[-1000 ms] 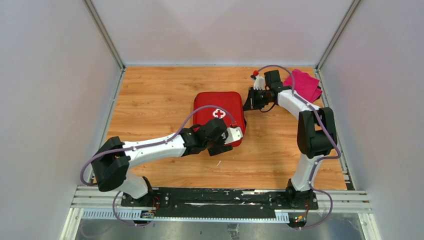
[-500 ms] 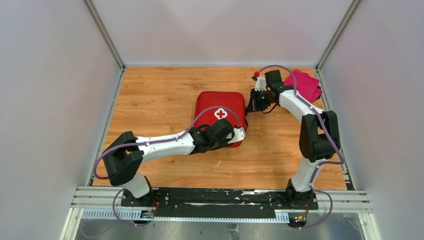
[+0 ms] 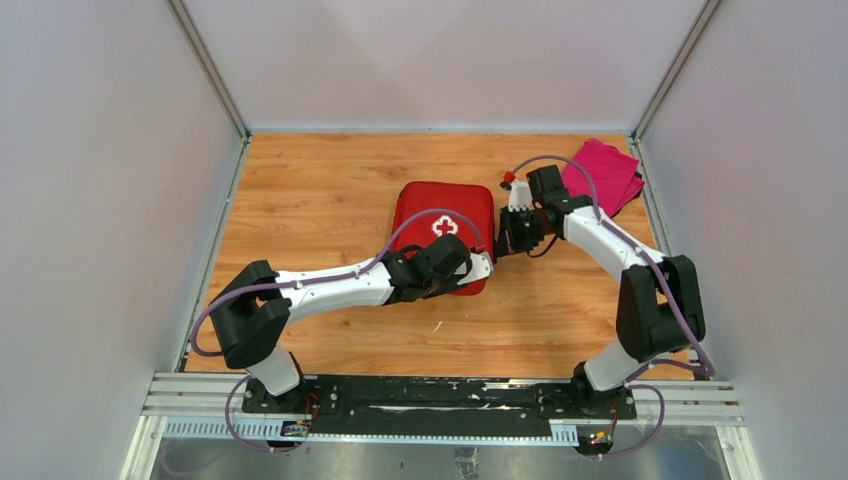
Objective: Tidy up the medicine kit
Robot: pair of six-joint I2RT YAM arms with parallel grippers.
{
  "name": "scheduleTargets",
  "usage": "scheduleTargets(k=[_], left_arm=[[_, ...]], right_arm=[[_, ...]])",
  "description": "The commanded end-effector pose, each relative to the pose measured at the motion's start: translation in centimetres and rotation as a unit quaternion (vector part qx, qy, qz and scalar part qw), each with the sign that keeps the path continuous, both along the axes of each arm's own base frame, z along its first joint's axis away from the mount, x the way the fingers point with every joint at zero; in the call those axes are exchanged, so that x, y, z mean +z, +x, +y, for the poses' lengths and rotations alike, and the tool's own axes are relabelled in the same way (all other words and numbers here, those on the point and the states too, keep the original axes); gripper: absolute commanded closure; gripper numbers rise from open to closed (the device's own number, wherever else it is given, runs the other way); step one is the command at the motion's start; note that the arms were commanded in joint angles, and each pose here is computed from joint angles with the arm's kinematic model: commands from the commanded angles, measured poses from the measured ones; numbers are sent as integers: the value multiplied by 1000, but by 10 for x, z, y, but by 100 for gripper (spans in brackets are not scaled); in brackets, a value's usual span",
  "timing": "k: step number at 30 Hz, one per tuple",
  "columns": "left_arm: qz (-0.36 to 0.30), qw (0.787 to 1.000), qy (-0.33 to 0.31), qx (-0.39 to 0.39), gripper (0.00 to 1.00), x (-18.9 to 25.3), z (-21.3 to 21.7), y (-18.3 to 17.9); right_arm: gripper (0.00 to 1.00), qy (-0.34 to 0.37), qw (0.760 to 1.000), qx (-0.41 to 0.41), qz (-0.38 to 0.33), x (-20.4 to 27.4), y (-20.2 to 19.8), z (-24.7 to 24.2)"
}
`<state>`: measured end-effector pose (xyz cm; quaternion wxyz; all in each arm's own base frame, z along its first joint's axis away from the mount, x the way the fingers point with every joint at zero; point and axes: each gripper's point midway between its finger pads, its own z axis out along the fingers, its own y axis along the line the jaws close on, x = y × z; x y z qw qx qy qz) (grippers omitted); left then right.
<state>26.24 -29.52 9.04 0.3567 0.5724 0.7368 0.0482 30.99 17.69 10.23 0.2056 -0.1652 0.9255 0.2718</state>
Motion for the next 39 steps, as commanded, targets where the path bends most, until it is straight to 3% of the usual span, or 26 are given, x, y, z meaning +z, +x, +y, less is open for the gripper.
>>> scheduleTargets(k=[1, 11, 20, 28, 35, 39], left_arm=[[18, 1000, -15, 17, 49, -5, -2, 4], [16, 999, -20, 24, 49, -3, -3, 6], [15, 999, -27, 29, 49, 0, -5, 7], [13, 999, -30, 33, 49, 1, -5, 9], [15, 998, -42, 34, 45, 4, -9, 8], [9, 996, -83, 27, 31, 26, -15, 6]], right_arm=[[100, -1, 999, 26, 41, -5, -47, 4], [100, 47, 996, 52, 46, 7, -92, 18], [100, 132, 988, 68, 49, 22, -102, 47], [100, 165, 980, 91, 63, 21, -114, 67], [100, 193, 975, 83, 69, 16, -114, 76], [100, 156, 985, 53, 59, 3, -108, 66]])
